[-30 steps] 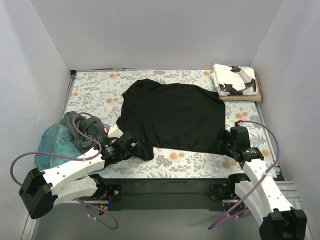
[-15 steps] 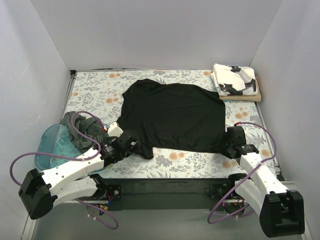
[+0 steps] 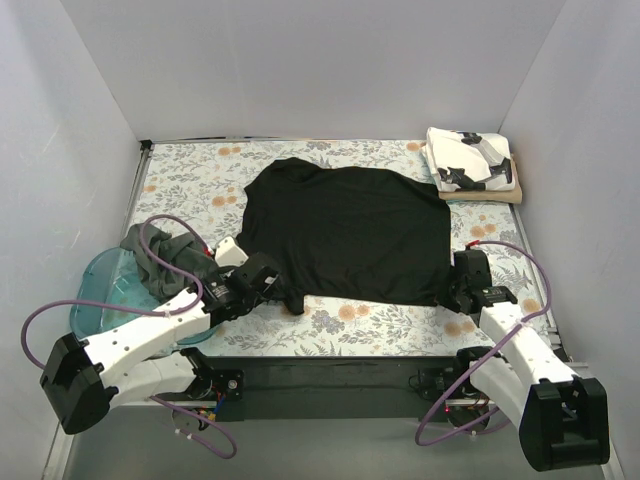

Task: Fold and stack the t-shirts
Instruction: Flatten the tshirt out

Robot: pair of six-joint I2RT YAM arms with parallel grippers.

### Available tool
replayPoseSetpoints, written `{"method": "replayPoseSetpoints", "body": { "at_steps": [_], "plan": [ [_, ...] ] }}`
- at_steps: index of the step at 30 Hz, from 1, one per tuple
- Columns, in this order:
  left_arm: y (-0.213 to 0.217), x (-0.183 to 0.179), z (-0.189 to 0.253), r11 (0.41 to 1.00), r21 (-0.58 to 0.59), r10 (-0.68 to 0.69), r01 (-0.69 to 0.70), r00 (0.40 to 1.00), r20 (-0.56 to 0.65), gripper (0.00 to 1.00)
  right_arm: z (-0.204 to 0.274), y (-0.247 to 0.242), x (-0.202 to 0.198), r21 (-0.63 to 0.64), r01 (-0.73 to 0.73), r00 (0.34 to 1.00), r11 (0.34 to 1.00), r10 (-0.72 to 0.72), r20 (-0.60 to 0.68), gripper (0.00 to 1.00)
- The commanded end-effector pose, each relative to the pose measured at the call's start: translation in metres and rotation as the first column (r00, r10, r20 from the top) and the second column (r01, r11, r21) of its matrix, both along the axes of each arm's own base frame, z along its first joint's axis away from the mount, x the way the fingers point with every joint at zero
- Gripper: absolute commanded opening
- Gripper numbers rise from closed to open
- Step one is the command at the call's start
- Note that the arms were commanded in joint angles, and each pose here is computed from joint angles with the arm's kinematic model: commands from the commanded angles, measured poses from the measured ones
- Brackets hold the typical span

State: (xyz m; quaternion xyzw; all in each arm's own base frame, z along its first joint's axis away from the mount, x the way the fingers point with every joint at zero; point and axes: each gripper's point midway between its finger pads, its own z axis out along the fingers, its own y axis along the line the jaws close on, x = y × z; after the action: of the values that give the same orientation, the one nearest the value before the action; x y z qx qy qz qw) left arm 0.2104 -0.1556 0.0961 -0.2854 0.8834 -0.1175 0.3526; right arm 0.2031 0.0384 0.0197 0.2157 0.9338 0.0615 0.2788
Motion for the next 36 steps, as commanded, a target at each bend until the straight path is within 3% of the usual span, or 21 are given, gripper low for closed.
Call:
{"method": "replayPoseSetpoints", "body": {
  "at_steps": [1,8,15,16,22,26,31,33,36],
  "plan": [
    [0.005,0.021,0.038,0.998,0.011,0.057,-0.059,0.992,0.112,0.00,0.042,0.001,0.023,-0.022,-0.045,0.992,0.999,0.048,0.120,0.01],
    [0.010,0.045,0.136,0.995,-0.041,0.100,-0.092,0.942,0.320,0.00,0.148,-0.014,0.049,-0.106,-0.009,0.933,0.994,0.047,0.358,0.01],
    [0.005,0.054,0.264,0.996,-0.088,0.027,0.028,0.827,0.562,0.00,0.256,-0.026,0.053,-0.129,0.054,0.819,0.990,0.030,0.573,0.01],
    [0.007,0.052,0.302,0.995,-0.084,0.006,0.059,0.788,0.616,0.00,0.281,-0.032,0.051,-0.135,0.085,0.788,0.987,0.017,0.615,0.01],
    [0.009,0.027,0.400,0.971,-0.095,-0.075,0.221,0.652,0.755,0.00,0.392,-0.045,0.019,-0.135,0.141,0.605,0.981,0.022,0.796,0.01],
    [0.015,-0.016,0.471,0.911,-0.097,-0.123,0.400,0.489,0.864,0.00,0.440,-0.048,-0.010,-0.138,0.141,0.522,0.980,0.045,0.852,0.01],
    [0.016,-0.065,0.531,0.815,-0.036,-0.170,0.578,0.298,0.939,0.00,0.511,-0.056,-0.063,-0.100,0.160,0.354,0.982,0.038,0.934,0.01],
    [0.020,-0.077,0.549,0.796,-0.020,-0.170,0.605,0.256,0.951,0.00,0.527,-0.055,-0.077,-0.100,0.149,0.311,0.984,0.049,0.949,0.01],
    [0.024,-0.084,0.564,0.792,-0.009,-0.161,0.611,0.224,0.961,0.00,0.533,-0.054,-0.079,-0.104,0.141,0.302,0.984,0.058,0.952,0.01]
  ]
}}
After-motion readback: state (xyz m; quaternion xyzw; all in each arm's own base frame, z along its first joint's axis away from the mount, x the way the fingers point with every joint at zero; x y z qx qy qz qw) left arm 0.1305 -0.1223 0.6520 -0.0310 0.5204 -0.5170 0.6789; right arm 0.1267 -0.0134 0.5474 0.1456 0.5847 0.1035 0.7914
